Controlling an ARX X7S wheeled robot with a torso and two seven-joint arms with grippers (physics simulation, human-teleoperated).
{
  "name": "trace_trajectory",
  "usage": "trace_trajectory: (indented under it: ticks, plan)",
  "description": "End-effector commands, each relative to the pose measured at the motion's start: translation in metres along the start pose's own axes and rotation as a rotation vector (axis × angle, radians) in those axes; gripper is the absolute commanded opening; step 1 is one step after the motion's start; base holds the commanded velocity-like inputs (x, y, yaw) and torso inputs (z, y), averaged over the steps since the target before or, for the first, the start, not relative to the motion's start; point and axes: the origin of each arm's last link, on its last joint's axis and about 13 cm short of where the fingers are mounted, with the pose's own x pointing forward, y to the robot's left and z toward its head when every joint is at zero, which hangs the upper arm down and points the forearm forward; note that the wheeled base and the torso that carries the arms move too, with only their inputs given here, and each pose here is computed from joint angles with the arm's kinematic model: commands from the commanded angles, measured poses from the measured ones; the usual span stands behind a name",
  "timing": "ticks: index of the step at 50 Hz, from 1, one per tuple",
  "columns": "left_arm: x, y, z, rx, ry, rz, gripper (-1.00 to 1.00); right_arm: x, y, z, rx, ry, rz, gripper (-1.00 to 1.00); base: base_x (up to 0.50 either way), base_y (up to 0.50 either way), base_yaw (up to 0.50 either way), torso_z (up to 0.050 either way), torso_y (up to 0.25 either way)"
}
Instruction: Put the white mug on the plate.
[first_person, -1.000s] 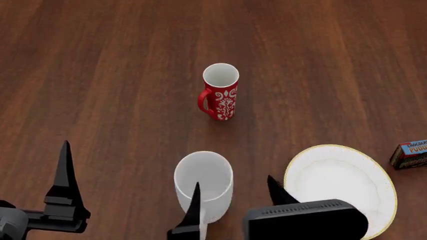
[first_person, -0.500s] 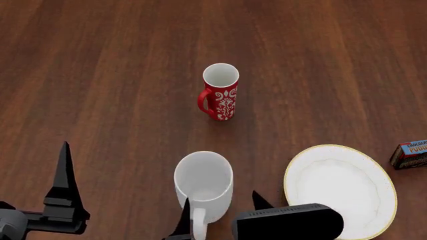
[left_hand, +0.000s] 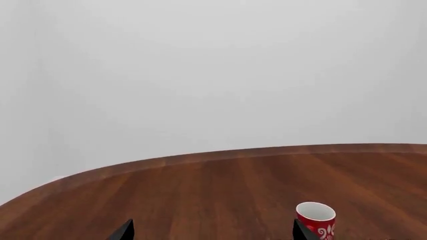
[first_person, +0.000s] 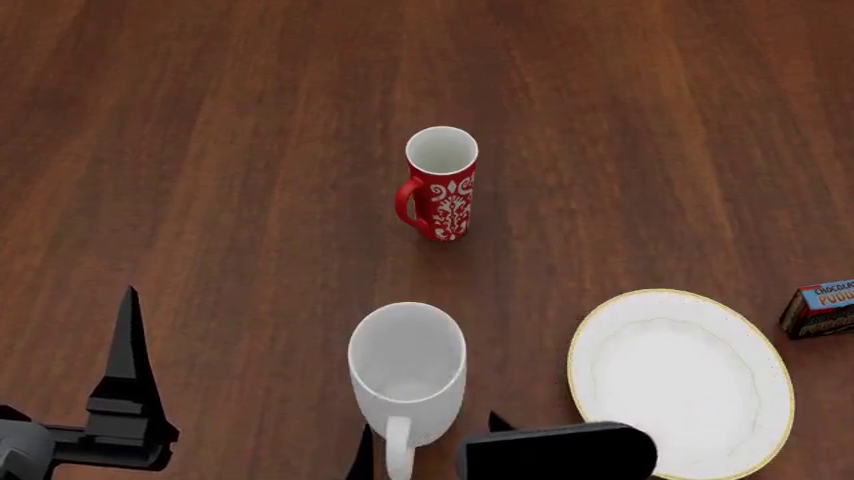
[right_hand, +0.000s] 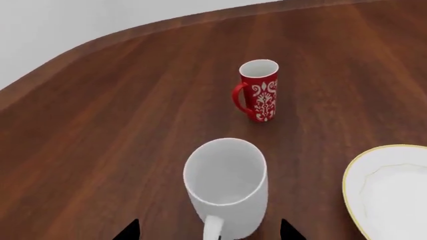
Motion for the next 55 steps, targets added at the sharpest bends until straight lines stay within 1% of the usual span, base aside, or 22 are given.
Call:
trace_trajectory:
  ticks: [1,16,36,49,55]
  plan:
    - [0.0,0.0,-0.001,-0.001,0.0,-0.002,1.0,0.004,0.0,-0.007,0.01,0.029,0.0,1.0,0.0,0.0,0.0,0.0,0.0]
    - [0.001,0.002,-0.003,-0.004,0.004,-0.003,1.0,0.009,0.0,-0.012,0.01,0.049,-0.007,1.0,0.0,0.0,0.0,0.0,0.0]
    - [0.001,0.004,-0.006,-0.006,0.007,-0.008,1.0,0.017,0.001,-0.018,0.054,0.068,-0.034,1.0,0.0,0.0,0.0,0.0,0.0]
    - [0.002,0.005,-0.006,-0.007,0.007,-0.011,1.0,0.021,0.005,-0.022,0.067,0.09,-0.02,1.0,0.0,0.0,0.0,0.0,0.0]
    - [0.002,0.005,-0.007,-0.008,0.008,-0.012,1.0,0.023,0.007,-0.021,0.06,0.093,-0.007,1.0,0.0,0.0,0.0,0.0,0.0]
